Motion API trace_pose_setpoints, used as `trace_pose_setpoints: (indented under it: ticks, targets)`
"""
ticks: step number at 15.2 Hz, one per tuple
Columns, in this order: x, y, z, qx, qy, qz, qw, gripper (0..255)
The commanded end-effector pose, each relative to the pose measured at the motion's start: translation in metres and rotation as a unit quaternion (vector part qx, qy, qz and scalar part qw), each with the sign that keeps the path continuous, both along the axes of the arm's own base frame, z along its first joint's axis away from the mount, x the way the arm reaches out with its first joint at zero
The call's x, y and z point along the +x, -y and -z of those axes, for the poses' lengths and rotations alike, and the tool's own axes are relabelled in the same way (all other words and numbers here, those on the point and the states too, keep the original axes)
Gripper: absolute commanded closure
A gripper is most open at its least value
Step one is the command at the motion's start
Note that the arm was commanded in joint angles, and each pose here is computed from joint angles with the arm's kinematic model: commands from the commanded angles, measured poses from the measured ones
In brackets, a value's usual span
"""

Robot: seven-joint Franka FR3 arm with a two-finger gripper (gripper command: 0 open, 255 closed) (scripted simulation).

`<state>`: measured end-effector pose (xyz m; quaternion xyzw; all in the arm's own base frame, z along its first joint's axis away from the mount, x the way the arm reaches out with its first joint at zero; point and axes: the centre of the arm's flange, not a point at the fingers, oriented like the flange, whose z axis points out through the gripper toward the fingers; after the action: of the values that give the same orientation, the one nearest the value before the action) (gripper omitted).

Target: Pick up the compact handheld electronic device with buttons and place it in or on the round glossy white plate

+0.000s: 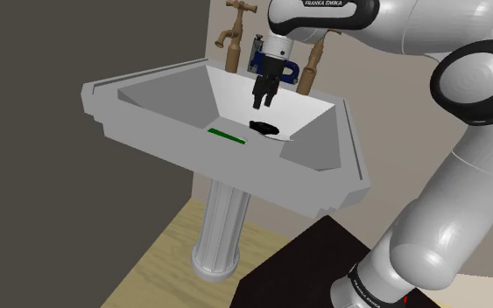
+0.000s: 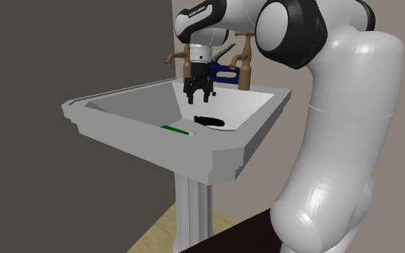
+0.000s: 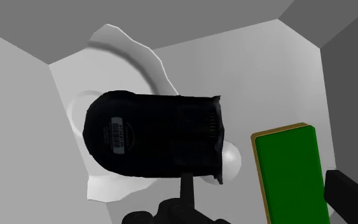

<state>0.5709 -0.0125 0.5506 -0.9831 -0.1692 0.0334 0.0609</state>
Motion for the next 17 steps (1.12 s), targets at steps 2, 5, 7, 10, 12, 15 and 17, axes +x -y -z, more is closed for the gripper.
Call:
trace_pose_setpoints:
  ticks: [2, 5, 7, 10, 12, 15, 17]
  targets:
    - [0.0, -0.002, 0.015, 0.0, 0.0, -0.001, 1.0, 0]
    - [-0.001, -0.003, 0.028, 0.0, 0.0, -0.001, 1.0, 0]
    - [-0.001, -0.003, 0.028, 0.0, 0.0, -0.001, 1.0, 0]
    - [-0.001, -0.003, 0.028, 0.0, 0.0, -0.001, 1.0, 0]
    - [-0.001, -0.003, 0.028, 0.0, 0.0, -0.001, 1.0, 0]
    - [-0.001, -0.003, 0.028, 0.0, 0.0, -0.001, 1.0, 255]
    - [-0.001, -0.003, 0.028, 0.0, 0.0, -0.001, 1.0, 255]
